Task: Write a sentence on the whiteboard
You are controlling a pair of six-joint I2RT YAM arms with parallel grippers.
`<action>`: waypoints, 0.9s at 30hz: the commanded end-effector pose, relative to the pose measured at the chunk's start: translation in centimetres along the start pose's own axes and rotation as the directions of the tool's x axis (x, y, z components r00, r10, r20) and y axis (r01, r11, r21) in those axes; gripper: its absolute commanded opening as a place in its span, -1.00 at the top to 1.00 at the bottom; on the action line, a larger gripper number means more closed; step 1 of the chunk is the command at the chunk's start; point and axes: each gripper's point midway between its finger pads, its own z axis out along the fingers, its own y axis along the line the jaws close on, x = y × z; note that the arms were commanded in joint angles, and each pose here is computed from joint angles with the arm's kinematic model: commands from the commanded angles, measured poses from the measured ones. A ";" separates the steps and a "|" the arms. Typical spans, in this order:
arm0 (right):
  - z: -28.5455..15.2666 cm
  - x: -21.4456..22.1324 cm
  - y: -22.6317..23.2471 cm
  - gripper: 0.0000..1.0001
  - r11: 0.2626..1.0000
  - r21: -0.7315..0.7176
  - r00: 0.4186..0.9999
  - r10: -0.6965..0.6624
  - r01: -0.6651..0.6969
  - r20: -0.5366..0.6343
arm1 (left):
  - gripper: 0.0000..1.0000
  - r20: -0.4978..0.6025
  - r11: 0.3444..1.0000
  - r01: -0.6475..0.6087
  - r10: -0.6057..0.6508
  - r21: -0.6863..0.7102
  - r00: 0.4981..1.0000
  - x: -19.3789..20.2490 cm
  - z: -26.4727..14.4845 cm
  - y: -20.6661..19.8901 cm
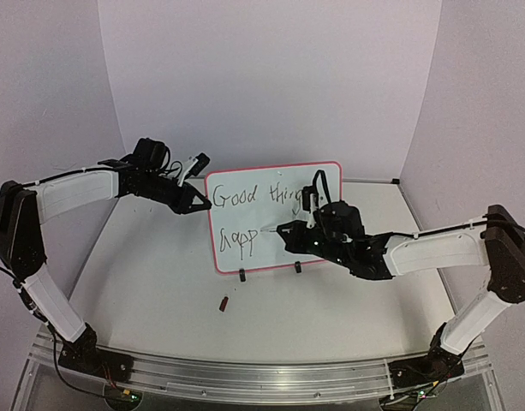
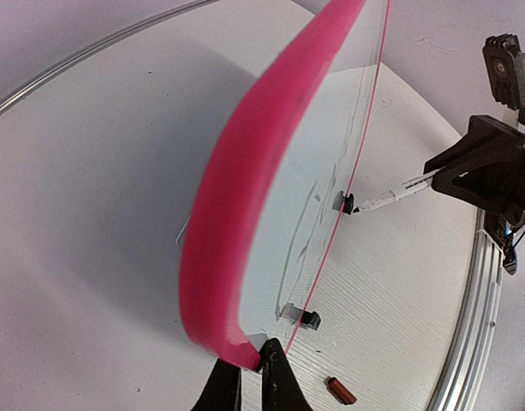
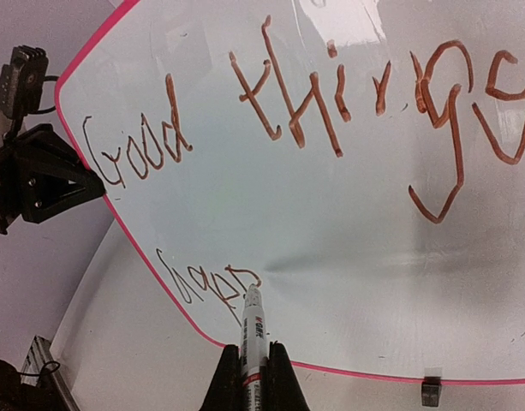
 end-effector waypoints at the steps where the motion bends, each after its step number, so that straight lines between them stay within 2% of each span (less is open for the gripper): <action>1: 0.8 -0.6 -0.2 1.00 1.000 0.016 1.000 -0.003 0.003 0.024 | 1.00 -0.097 0.999 -0.007 0.003 -0.037 0.995 2.5 1.7 0.6; 10: 1.6 -0.3 -0.5 1.00 1.000 0.027 1.000 0.003 -0.003 0.015 | 1.00 -0.096 0.999 -0.008 0.005 -0.036 0.995 2.5 1.7 0.5; 27: 0.1 -1.7 -1.5 1.00 0.996 0.088 0.998 -0.012 0.007 0.055 | 1.00 -0.097 0.999 -0.009 0.005 -0.035 0.995 2.5 1.7 0.4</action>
